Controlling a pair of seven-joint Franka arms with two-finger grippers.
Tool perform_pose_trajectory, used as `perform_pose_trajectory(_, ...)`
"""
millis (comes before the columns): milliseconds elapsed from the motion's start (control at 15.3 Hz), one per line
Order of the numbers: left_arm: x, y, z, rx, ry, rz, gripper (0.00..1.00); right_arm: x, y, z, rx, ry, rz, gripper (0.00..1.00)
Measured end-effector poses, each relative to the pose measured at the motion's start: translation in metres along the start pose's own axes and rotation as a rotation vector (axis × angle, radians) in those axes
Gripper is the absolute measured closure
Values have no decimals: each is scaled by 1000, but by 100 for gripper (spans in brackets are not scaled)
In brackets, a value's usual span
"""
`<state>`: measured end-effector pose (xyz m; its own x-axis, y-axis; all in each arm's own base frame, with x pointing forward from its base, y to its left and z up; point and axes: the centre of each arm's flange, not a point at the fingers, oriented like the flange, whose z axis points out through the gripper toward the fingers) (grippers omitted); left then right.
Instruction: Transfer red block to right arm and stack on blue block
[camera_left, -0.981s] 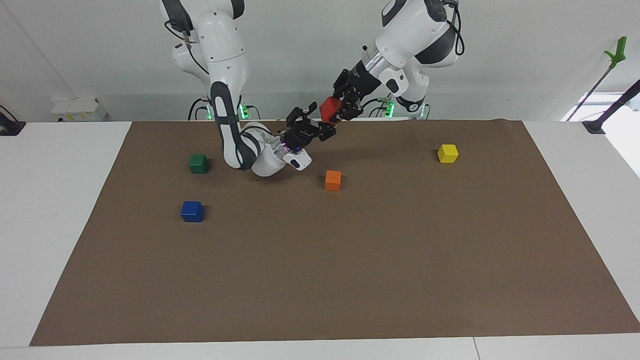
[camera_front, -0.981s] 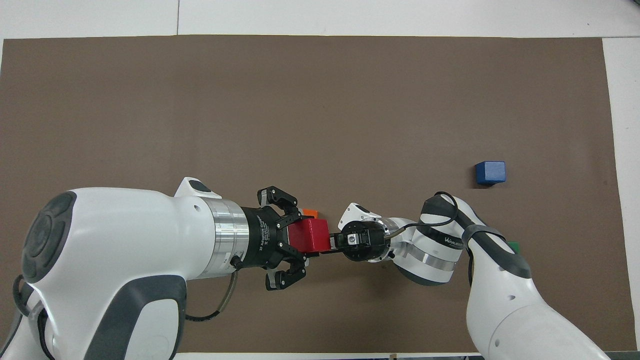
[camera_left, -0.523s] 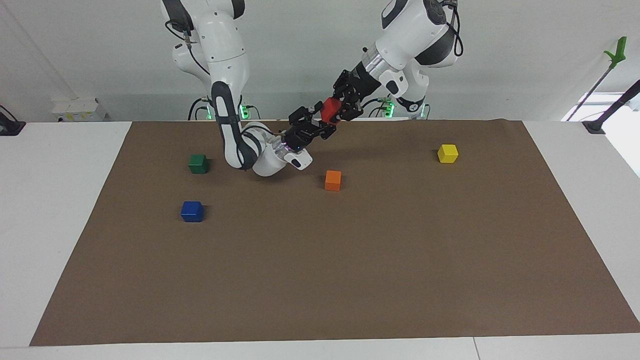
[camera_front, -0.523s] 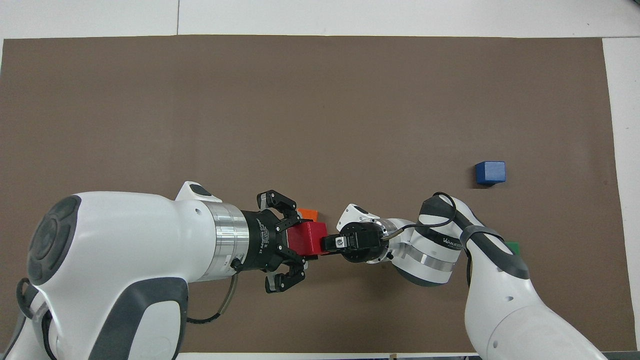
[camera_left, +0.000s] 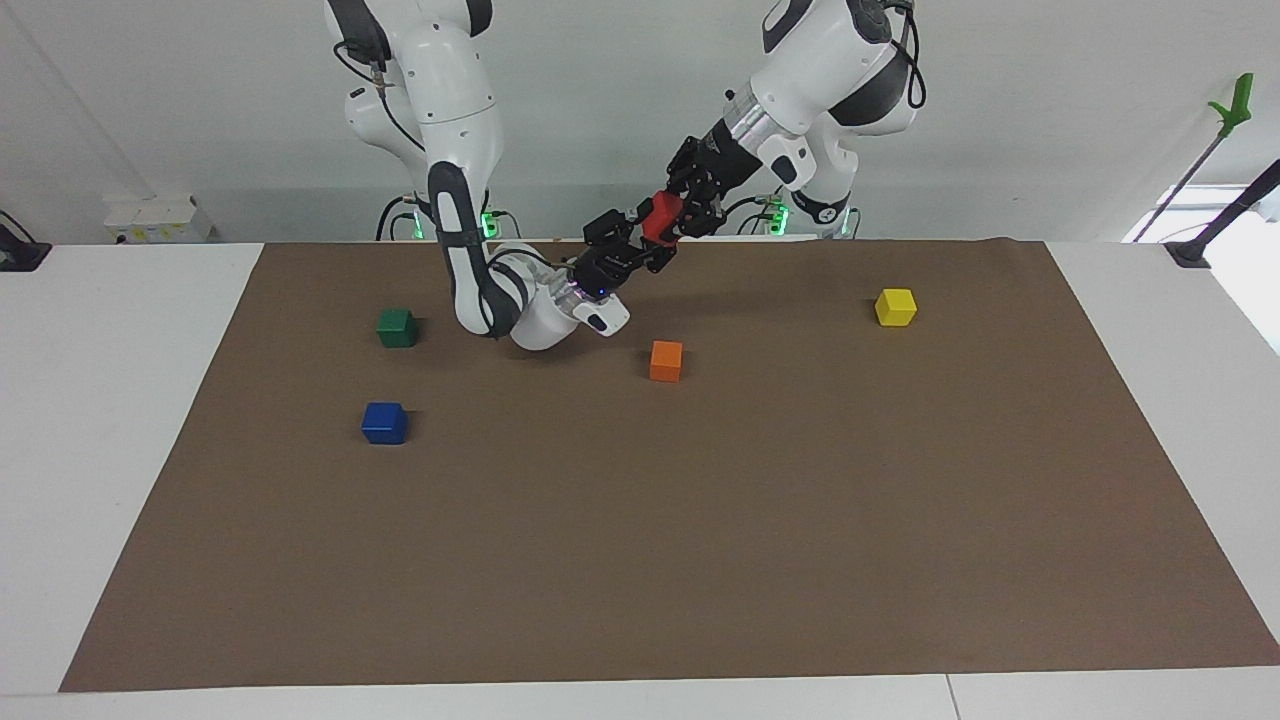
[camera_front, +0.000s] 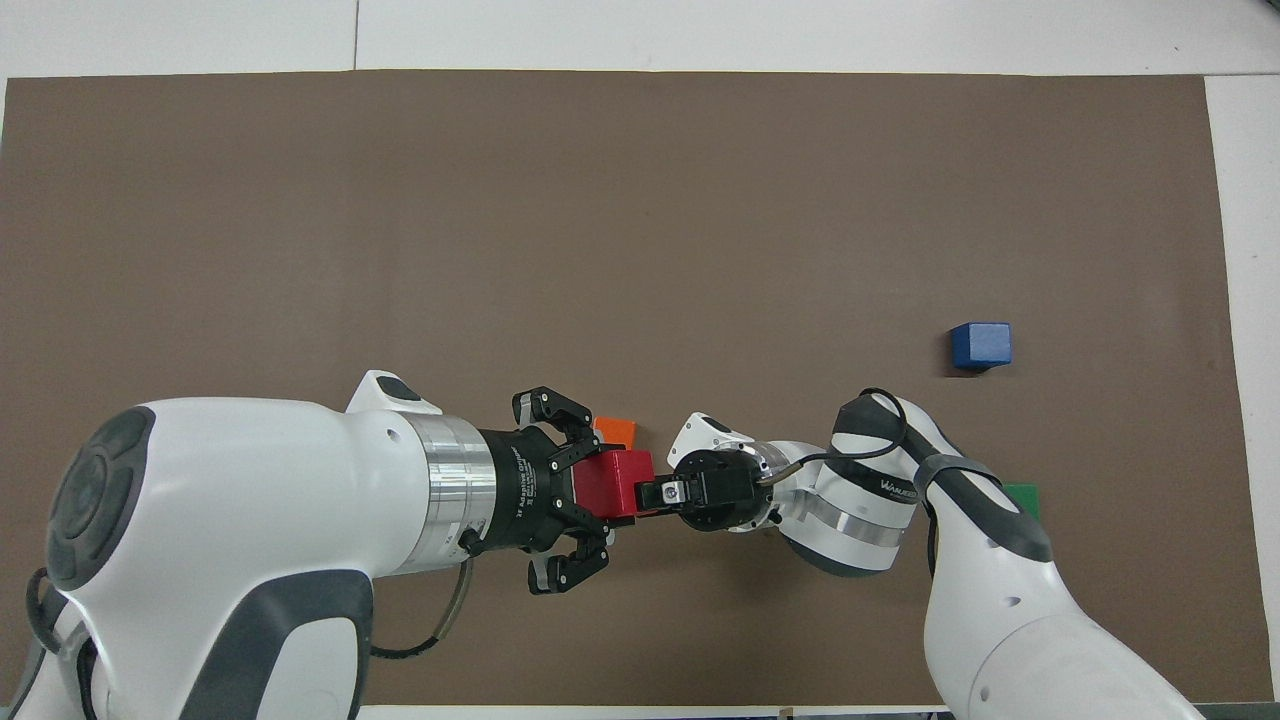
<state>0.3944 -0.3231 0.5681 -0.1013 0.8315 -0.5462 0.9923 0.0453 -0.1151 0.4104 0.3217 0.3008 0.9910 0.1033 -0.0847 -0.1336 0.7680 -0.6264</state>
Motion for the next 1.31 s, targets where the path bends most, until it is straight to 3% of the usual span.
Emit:
perform_pose_trajectory(131, -5, 0, -7, -24, -12, 9, 28, 0, 0, 1, -5, 1, -3, 43)
perform_pose_trajectory(262, -10, -1, -17, -45, -25, 16, 4, 0, 0, 1, -7, 2, -3, 43)
perform_pose_trajectory(327, -10, 1, -22, -56, -30, 14, 0, 0, 0, 1, -7, 1, -4, 43)
perform_pose_trajectory(589, 7, 15, -39, -100, 20, 140, 0, 10, -11, 3, -56, 21, -8, 43)
perform_pose_trajectory(850, 60, 47, -72, -89, 93, 396, 0, 24, -53, 8, -131, 9, 19, 43)
perform_pose_trajectory(1112, 121, 72, -109, -39, 275, 774, 0, 35, -110, -7, -322, -6, 36, 43)
perform_pose_trajectory(1308, 165, 85, -133, 60, 443, 1063, 0, 38, -163, -10, -498, 0, 62, 43)
